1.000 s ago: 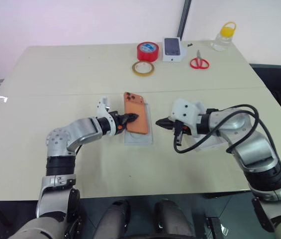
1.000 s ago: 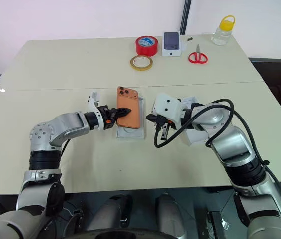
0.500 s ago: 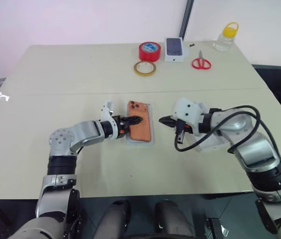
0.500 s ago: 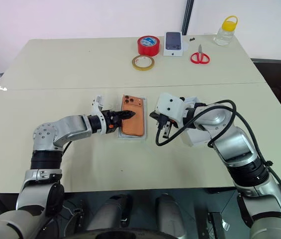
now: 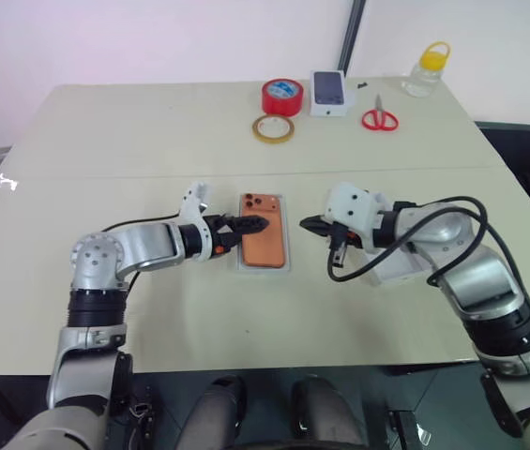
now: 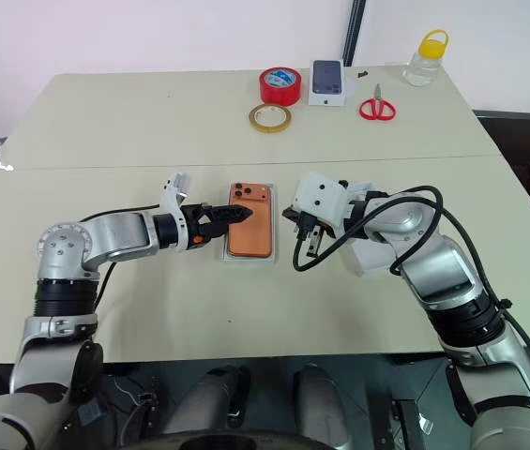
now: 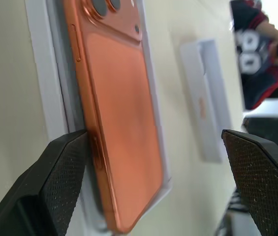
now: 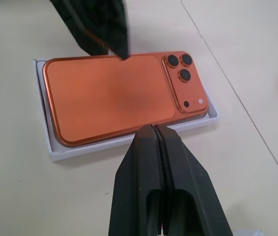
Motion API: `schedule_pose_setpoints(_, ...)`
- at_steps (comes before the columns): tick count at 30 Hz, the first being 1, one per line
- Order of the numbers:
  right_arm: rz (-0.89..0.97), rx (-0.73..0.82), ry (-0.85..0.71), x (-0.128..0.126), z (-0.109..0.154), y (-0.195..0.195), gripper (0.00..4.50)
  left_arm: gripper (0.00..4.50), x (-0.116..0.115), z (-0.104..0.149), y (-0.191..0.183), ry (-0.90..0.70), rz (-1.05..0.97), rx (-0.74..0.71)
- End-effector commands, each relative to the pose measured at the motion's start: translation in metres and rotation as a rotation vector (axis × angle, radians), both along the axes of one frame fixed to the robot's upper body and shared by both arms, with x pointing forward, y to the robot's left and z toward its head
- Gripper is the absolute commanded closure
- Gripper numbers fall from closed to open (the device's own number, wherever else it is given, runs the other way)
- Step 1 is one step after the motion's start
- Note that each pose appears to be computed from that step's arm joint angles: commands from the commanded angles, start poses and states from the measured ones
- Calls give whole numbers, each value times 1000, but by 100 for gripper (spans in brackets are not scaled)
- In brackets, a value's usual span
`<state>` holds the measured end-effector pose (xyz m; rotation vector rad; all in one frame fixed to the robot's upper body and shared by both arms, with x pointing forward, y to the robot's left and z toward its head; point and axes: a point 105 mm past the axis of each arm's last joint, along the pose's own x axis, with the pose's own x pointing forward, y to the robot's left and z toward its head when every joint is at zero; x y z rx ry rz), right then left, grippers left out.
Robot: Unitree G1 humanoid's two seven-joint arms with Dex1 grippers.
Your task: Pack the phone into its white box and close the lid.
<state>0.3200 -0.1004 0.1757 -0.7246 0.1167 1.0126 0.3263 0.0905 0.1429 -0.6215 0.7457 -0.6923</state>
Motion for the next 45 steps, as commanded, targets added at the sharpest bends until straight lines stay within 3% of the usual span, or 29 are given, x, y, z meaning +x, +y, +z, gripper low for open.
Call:
schedule_pose_setpoints(1, 20, 5, -46, 0, 10, 4, 450, 2, -2, 17, 2, -88, -25, 25)
schedule_pose_setpoints(7, 8, -10, -36, 2, 6, 4, 450, 2, 8, 32, 27, -206, 54, 76)
schedule_pose_setpoints(9, -24, -45, -20, 8, -4, 5, 450, 2, 14, 20, 44, -286, 86, 272)
schedule_pose_setpoints(10, -48, -60, -9, 12, -9, 5, 450, 26, 17, 13, 53, -316, 97, 369)
schedule_pose_setpoints(12, -93, -74, 37, 19, -19, 5, 450, 89, 19, 2, 63, -356, 70, 497)
schedule_pose_setpoints(19, -199, -119, 65, 39, -31, 7, 450, 448, 31, -6, 59, -477, -46, 620)
schedule_pose_setpoints(25, -253, -148, 19, 59, -32, 18, 450, 448, 56, -13, 47, -509, -104, 705)
schedule_pose_setpoints(31, -226, -175, 8, 67, -36, 27, 450, 448, 55, -26, 17, -501, -269, 682)
schedule_pose_setpoints(45, -97, -199, 78, 19, -39, 19, 450, 448, -4, -14, -63, -506, -566, 411)
